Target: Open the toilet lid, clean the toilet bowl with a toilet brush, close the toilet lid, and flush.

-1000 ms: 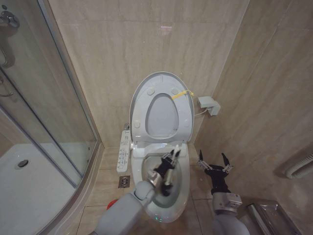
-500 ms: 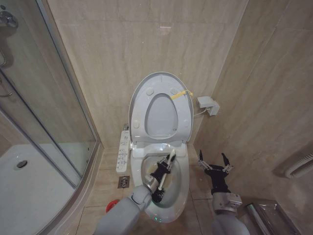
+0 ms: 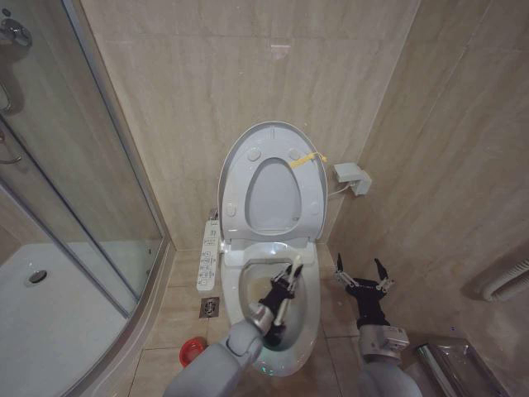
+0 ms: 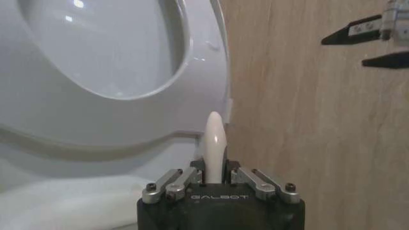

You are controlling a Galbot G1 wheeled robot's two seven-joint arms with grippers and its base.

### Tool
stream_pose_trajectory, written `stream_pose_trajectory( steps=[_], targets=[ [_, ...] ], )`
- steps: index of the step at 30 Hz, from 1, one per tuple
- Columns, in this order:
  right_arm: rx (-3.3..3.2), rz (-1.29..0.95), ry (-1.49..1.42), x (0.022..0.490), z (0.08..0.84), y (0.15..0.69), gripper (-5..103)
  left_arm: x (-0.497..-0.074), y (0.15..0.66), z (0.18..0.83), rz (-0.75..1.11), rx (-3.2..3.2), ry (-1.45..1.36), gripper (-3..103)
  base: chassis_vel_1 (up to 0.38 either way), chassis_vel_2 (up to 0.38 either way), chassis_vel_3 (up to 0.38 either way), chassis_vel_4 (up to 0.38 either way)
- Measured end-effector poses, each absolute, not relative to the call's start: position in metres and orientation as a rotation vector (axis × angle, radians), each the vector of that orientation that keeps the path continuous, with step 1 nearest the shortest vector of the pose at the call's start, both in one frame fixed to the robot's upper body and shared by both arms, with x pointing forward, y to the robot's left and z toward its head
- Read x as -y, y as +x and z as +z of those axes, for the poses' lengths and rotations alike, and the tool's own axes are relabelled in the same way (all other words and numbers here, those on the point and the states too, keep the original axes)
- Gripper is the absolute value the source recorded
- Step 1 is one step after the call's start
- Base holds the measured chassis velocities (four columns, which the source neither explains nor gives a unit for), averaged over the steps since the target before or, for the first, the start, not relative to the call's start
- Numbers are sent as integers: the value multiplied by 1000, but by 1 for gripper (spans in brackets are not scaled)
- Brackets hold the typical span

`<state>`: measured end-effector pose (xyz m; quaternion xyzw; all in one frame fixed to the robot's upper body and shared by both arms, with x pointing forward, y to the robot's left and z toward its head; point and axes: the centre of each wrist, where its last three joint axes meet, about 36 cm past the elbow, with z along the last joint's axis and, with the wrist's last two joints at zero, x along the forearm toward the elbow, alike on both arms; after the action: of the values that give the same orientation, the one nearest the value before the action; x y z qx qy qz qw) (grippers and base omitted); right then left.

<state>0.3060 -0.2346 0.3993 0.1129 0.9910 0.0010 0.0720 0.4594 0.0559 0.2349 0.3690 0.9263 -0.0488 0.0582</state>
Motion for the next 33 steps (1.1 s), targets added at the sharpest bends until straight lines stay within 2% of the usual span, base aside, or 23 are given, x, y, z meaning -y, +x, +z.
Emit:
stream_pose_trajectory(
  steps=[4,21,25,33],
  targets=[
    [-2978,3,339,235,399,306,100,-77,462,230,-91,-2845,1023,19,0,0,0,0],
    [-2978,3,339,235,399,306,100,-141,456,248,-107,-2808,862,19,0,0,0,0],
    [-2978,3,339,235,399,306,100,-138,458,252,-112,-2793,867,18,0,0,0,0],
    [-2978,3,339,235,399,306,100,-80,466,260,-192,-2738,983,18,0,0,0,0]
  ],
)
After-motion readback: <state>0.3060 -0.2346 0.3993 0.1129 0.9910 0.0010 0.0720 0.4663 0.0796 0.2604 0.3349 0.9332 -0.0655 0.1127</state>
